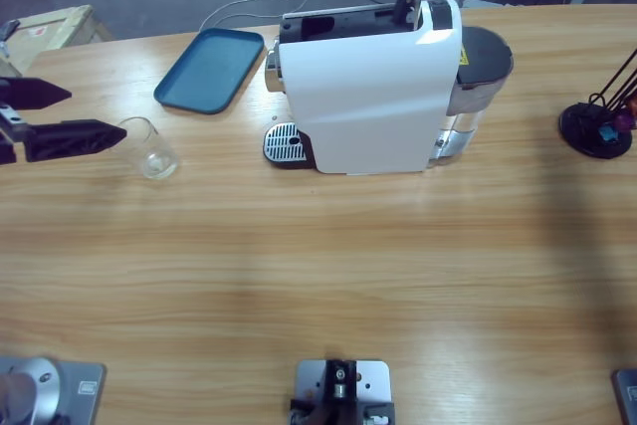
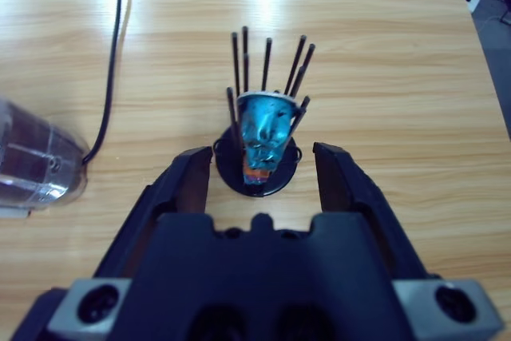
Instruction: Pour coffee
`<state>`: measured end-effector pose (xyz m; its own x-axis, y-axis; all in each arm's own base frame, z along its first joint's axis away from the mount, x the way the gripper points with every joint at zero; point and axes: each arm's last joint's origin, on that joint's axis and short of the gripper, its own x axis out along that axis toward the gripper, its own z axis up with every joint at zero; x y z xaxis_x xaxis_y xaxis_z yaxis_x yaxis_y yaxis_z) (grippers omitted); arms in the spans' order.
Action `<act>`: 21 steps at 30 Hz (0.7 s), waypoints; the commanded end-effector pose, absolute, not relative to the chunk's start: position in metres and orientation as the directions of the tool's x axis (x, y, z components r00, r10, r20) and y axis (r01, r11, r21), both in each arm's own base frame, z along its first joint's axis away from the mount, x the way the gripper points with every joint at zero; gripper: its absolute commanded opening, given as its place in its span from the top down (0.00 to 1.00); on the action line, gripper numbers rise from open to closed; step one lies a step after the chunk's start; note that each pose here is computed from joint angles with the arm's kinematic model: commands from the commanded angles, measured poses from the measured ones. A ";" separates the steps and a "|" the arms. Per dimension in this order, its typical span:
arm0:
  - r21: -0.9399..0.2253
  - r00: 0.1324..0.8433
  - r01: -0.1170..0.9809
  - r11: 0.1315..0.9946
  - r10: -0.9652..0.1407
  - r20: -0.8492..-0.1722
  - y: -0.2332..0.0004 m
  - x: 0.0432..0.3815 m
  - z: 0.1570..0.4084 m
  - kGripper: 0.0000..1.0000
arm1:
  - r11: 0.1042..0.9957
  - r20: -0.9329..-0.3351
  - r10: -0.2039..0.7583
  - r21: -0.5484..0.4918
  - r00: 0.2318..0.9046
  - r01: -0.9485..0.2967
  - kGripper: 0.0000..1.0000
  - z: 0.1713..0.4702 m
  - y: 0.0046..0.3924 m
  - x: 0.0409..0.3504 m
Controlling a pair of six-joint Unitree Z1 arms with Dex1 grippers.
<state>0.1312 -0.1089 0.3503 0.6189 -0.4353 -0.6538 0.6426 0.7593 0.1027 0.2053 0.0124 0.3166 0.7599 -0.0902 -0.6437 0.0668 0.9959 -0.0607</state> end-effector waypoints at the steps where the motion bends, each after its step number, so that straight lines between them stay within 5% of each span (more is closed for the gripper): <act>1: 0.086 0.609 0.631 0.771 -0.424 -0.670 -0.105 0.125 0.342 0.00 | 0.994 -0.686 -0.110 -0.063 0.719 0.093 0.46 0.300 0.009 0.217; 3: 0.083 0.613 0.629 0.773 -0.428 -0.664 -0.104 0.124 0.343 0.00 | 0.994 -0.687 -0.112 -0.062 0.718 0.096 0.47 0.299 0.009 0.218; 5: 0.079 0.615 0.627 0.775 -0.429 -0.662 -0.103 0.123 0.343 0.00 | 0.994 -0.684 -0.107 -0.056 0.722 0.095 0.68 0.299 0.009 0.220; 6: 0.078 0.615 0.626 0.776 -0.429 -0.662 -0.102 0.122 0.343 0.00 | 0.994 -0.680 -0.108 -0.052 0.725 0.099 0.70 0.300 0.009 0.220; 21: 0.068 0.609 0.620 0.781 -0.425 -0.670 -0.098 0.117 0.337 0.00 | 0.994 -0.700 -0.096 -0.035 0.708 0.100 0.70 0.292 0.009 0.225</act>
